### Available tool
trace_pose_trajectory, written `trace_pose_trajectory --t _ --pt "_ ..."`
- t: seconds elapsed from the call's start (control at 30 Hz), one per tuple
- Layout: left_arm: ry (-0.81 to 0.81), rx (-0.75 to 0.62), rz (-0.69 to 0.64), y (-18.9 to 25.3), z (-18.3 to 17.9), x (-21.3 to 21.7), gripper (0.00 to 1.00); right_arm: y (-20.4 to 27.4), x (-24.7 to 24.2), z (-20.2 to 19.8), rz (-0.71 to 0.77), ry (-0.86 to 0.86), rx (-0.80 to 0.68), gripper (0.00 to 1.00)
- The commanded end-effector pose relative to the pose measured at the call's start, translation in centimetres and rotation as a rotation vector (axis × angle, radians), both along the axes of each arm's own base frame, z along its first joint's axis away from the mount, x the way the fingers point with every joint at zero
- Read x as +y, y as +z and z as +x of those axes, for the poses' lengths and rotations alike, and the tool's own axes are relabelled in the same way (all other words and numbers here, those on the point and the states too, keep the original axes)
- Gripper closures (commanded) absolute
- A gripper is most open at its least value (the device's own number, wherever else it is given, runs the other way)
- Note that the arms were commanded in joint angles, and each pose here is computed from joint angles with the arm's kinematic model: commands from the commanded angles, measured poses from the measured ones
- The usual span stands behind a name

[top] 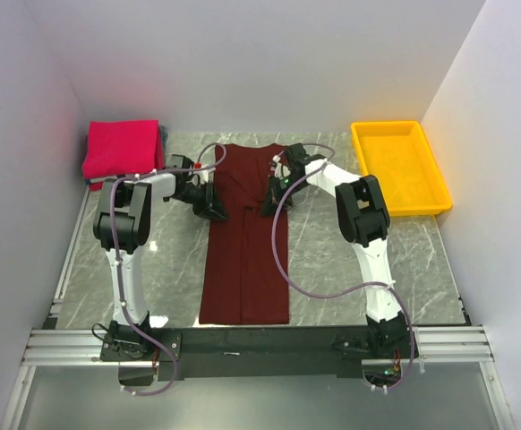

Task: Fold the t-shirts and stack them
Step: Fold the tshirt

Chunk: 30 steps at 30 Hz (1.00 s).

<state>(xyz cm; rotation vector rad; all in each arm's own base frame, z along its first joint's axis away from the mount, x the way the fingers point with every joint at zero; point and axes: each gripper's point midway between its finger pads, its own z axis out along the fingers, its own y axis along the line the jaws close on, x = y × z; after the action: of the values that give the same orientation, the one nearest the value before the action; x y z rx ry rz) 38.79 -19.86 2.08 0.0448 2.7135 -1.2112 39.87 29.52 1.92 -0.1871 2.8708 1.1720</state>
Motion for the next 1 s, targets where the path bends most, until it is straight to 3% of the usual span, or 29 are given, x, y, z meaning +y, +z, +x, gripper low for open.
trace_pose_trajectory --t 0.0,0.37,0.97 --pt "0.024 -0.044 0.012 -0.3 2.6 0.4 0.82 -0.8 -1.5 3.1 -0.030 -0.064 -0.048 0.94" --pt "0.074 -0.045 -0.018 -1.2 6.0 0.9 0.82 -1.2 -2.4 7.2 -0.027 -0.101 -0.119 0.96" --pt "0.123 -0.023 -0.060 -2.3 8.3 0.1 0.81 -0.5 -4.2 12.7 -0.071 -0.172 -0.271 0.96"
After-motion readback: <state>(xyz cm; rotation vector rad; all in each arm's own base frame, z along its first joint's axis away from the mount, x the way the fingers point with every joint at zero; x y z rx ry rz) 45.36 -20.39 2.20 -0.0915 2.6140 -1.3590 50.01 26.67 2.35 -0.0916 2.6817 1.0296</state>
